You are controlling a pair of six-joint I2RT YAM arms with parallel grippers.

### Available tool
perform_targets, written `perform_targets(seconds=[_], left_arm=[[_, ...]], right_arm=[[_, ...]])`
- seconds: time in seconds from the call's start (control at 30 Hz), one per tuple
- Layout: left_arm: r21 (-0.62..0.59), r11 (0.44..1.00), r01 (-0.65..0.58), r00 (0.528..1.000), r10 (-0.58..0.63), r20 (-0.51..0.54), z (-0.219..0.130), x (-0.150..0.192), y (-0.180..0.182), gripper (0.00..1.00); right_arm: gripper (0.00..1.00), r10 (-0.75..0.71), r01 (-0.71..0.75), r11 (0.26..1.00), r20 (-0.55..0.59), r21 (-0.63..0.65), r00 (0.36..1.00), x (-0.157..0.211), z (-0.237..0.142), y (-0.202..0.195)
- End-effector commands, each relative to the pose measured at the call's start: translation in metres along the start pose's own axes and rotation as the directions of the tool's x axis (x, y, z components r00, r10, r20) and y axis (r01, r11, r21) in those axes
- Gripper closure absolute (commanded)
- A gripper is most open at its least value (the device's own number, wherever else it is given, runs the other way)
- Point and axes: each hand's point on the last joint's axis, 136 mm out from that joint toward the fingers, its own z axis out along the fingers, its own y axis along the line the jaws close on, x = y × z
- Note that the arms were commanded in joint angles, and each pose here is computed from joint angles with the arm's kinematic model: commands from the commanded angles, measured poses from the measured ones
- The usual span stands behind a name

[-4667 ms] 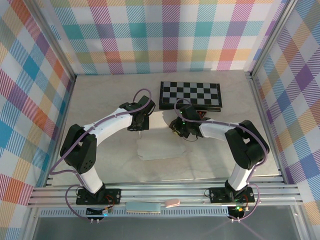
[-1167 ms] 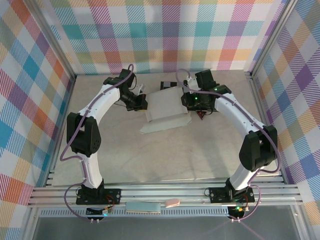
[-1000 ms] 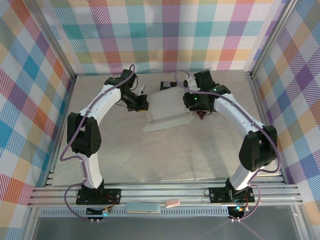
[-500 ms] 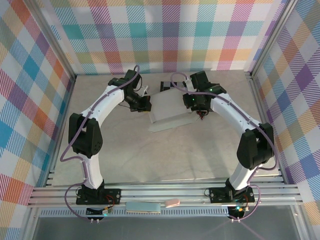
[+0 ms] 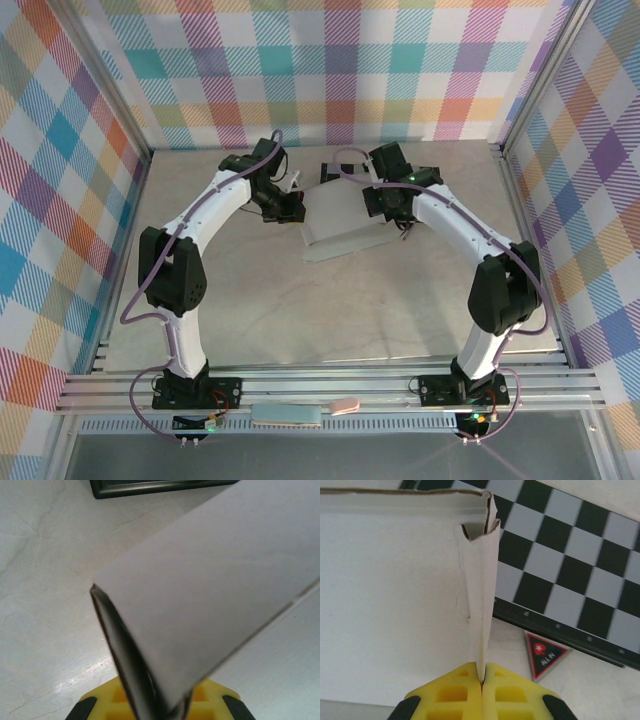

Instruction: Fold the paper box

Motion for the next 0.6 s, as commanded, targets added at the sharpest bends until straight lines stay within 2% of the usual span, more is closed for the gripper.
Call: perform_targets(seconds=[0.0, 0.1, 0.2, 0.37, 0.47, 0.57], left_arm=[[0.026, 0.998, -0.059, 0.998, 0.058, 0.038, -0.016, -0.003, -0.024, 1.00], [0.016, 0.999, -0.045, 0.998, 0.045, 0.049, -0.016, -0.005, -0.024, 1.00], [0.022, 0.999, -0.038, 0.998, 0.037, 0.056, -0.015, -0.006, -0.026, 1.00], [0.043, 0.998, -0.041, 0.998, 0.038, 0.057, -0.016, -0.006, -0.031, 1.00], [0.045, 0.998, -0.045, 0.998, 0.043, 0.051, -0.016, -0.004, -0.031, 1.00], [0.049, 0.998, -0.050, 0.998, 0.048, 0.047, -0.015, -0.002, -0.031, 1.00]], right_arm=[[1.00, 0.023, -0.019, 0.978, -0.015, 0.206, 1.000, -0.003, -0.004, -0.018], [1.00, 0.022, -0.010, 0.952, -0.036, 0.307, 0.999, 0.000, -0.005, -0.019], [1.00, 0.032, -0.020, 0.954, -0.035, 0.298, 0.999, 0.001, -0.006, -0.008], [1.00, 0.083, -0.081, 0.995, -0.030, 0.055, 0.996, -0.004, -0.004, 0.014], [0.98, 0.092, -0.096, 0.989, -0.035, -0.115, 0.995, -0.009, -0.005, 0.027], [0.94, 0.100, -0.107, 0.972, -0.041, -0.210, 0.994, -0.012, -0.006, 0.033]])
